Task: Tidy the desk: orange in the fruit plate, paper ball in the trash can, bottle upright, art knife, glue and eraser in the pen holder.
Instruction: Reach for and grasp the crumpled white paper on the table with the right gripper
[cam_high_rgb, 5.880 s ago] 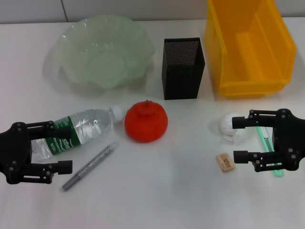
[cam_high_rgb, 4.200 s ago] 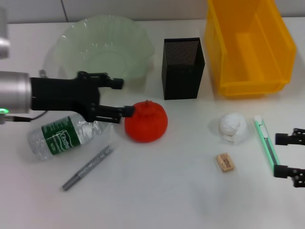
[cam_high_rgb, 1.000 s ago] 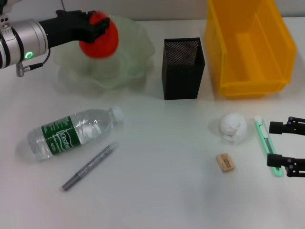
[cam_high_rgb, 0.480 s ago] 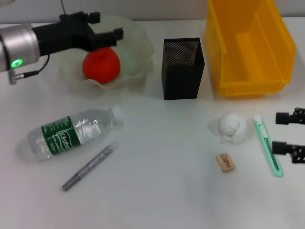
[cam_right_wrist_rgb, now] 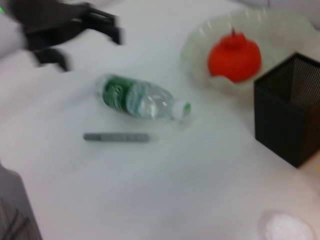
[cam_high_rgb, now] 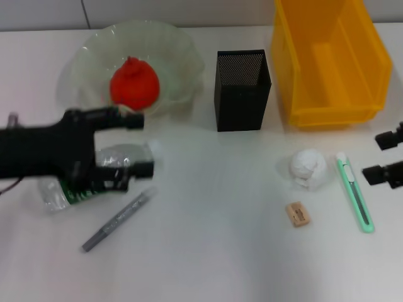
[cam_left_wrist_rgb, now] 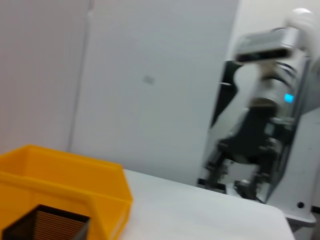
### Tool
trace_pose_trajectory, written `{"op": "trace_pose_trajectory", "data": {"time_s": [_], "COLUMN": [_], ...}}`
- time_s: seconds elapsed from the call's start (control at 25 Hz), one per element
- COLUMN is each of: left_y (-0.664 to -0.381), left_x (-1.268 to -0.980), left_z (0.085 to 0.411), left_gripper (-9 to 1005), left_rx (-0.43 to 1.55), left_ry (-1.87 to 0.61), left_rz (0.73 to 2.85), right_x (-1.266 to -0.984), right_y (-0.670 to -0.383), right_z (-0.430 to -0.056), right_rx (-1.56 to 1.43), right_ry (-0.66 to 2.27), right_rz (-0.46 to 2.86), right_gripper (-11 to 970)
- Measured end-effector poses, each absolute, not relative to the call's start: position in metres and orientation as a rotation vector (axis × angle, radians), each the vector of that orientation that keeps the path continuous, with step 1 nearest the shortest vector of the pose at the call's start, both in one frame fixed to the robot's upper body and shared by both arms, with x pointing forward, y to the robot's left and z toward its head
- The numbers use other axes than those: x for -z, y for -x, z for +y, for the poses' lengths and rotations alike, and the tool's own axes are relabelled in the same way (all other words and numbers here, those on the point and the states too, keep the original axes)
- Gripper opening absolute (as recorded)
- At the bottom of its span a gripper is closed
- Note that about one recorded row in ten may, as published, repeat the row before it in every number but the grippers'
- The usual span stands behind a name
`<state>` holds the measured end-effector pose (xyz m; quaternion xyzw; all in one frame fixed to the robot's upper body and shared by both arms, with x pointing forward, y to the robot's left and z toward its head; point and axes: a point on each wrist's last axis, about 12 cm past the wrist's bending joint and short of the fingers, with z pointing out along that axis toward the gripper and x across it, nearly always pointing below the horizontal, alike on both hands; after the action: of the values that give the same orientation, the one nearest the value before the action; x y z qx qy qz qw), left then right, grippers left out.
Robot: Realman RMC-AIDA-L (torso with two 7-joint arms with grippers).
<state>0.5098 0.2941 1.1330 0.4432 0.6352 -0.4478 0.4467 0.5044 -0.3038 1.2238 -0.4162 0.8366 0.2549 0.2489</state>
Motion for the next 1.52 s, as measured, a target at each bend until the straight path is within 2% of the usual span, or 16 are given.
{"op": "trace_pose_trajectory", "data": {"time_s": [0.16, 0.32, 0.44, 0.6, 0.64, 0.84, 1.52], "left_y": [-0.496, -0.489, -0.487, -0.485, -0.483, -0.481, -0.484], "left_x": [-1.126, -1.121, -1.117, -1.112, -1.109, -1.106, -1.099], "left_z": [0.301, 0.304, 0.304, 0.304, 0.304, 0.304, 0.304], "left_gripper": [862, 862, 863, 863, 863, 863, 863], "left_rx": [1.124, 1.131, 1.148, 1.16, 1.161, 1.161, 1.125], "left_ry": [-1.102, -1.085, -1.072, -1.062, -1.064, -1.068, -1.053], "left_rz": [1.559, 1.58, 1.592, 1.598, 1.591, 1.581, 1.629], "right_x": [-1.235, -1.232, -1.217, -1.203, -1.19, -1.169, -1.141], "right_y": [-0.52, -0.539, -0.556, -0.567, -0.574, -0.586, -0.599], "right_z": [-0.276, -0.25, -0.23, -0.22, -0.213, -0.2, -0.18], "right_rx": [-0.622, -0.453, -0.308, -0.284, -0.251, -0.159, -0.173], "right_ry": [1.156, 1.161, 1.162, 1.161, 1.164, 1.179, 1.214], "right_rz": [2.415, 2.527, 2.594, 2.622, 2.649, 2.663, 2.667], "right_gripper": [774, 774, 774, 775, 775, 768, 706]}}
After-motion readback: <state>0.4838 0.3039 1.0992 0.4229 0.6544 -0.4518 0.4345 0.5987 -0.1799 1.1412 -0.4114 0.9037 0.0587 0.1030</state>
